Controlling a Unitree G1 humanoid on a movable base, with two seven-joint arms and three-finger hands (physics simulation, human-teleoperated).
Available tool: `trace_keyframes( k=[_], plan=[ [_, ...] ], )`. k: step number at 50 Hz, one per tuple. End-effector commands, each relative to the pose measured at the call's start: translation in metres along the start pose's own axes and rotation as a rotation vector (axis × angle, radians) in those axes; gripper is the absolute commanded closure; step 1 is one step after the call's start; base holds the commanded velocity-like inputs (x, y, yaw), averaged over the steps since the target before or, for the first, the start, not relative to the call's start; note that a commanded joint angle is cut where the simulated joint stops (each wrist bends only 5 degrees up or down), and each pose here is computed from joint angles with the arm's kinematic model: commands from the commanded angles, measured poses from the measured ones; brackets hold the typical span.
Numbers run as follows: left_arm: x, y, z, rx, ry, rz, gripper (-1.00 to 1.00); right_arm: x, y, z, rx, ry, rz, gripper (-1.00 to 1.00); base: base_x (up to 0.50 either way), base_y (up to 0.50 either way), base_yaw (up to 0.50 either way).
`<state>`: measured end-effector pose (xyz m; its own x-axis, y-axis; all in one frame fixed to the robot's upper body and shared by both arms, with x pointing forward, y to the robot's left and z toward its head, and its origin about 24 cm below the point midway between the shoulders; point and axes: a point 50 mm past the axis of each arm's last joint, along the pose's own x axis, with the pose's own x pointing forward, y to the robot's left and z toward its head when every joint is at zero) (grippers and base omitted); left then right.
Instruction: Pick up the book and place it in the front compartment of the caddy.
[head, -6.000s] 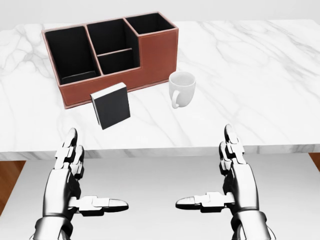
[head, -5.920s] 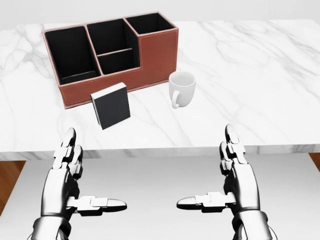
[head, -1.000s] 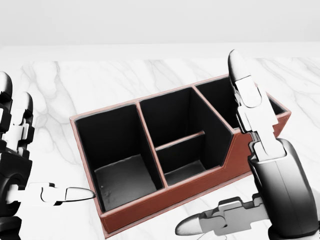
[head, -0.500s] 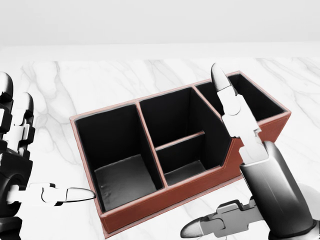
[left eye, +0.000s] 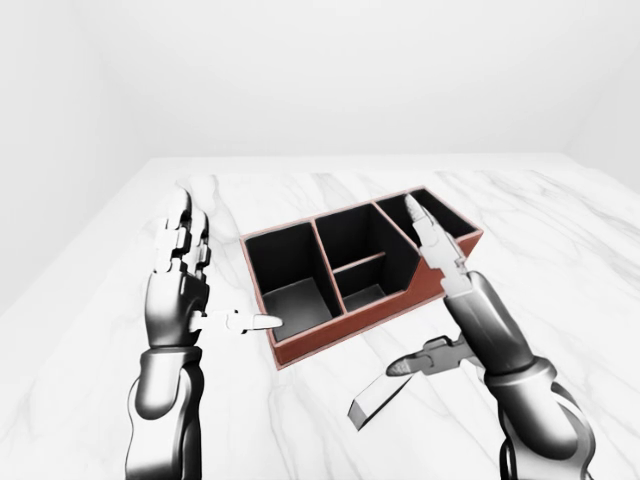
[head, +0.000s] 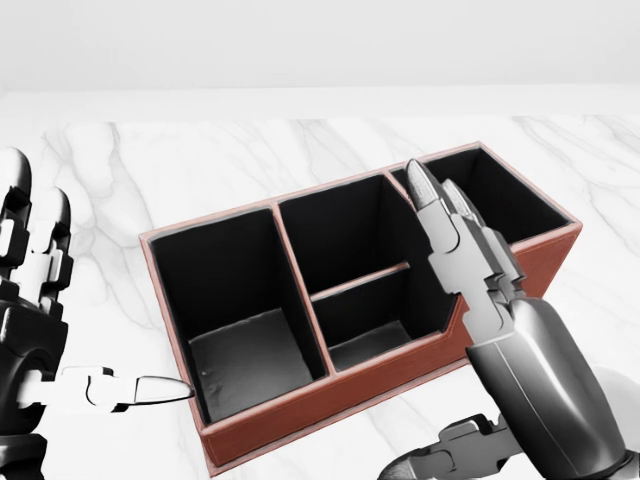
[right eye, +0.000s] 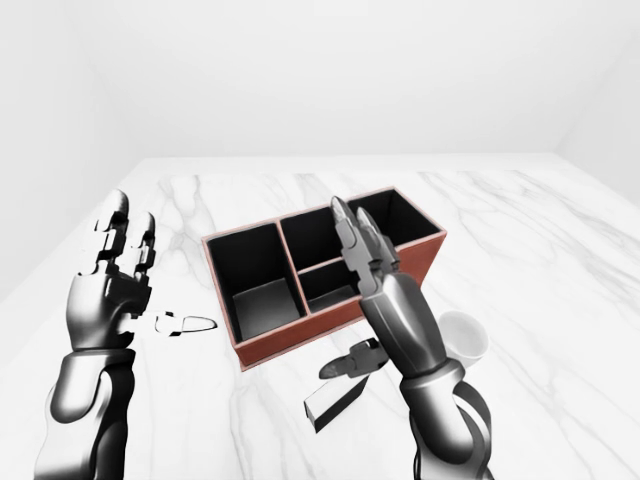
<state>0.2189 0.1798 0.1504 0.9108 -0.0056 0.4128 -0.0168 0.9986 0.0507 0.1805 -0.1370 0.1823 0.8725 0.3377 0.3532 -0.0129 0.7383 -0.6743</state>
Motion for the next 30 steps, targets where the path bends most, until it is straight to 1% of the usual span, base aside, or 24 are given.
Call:
trace_keyframes(
  k=[1,18,25,30],
  plan=[
    [0.0002,-0.0001,-0.0020,0.001,0.009,0.000,-1.00,-0.0038,0.0016,0.0009,-0.061,0.033,0.036,-1.00,0.00,0.00,0.00],
    [0.0001,-0.0011,-0.0038,0.002,0.016,-0.004,-1.00,-0.0072,-0.0036,0.0015,-0.139,0.068,0.061,-1.00,0.00,0.00,0.00],
    [-0.0005,-0.0014,-0.0035,0.002,0.016,-0.005,-1.00,-0.0092,0.0006,-0.0048,-0.129,0.106,0.081,-1.00,0.00,0.00,0.00],
    [-0.0010,-0.0024,-0.0047,0.002,0.022,-0.008,-1.00,-0.0090,0.0019,-0.0044,-0.130,0.107,0.093,-1.00,0.00,0.00,0.00]
  ],
)
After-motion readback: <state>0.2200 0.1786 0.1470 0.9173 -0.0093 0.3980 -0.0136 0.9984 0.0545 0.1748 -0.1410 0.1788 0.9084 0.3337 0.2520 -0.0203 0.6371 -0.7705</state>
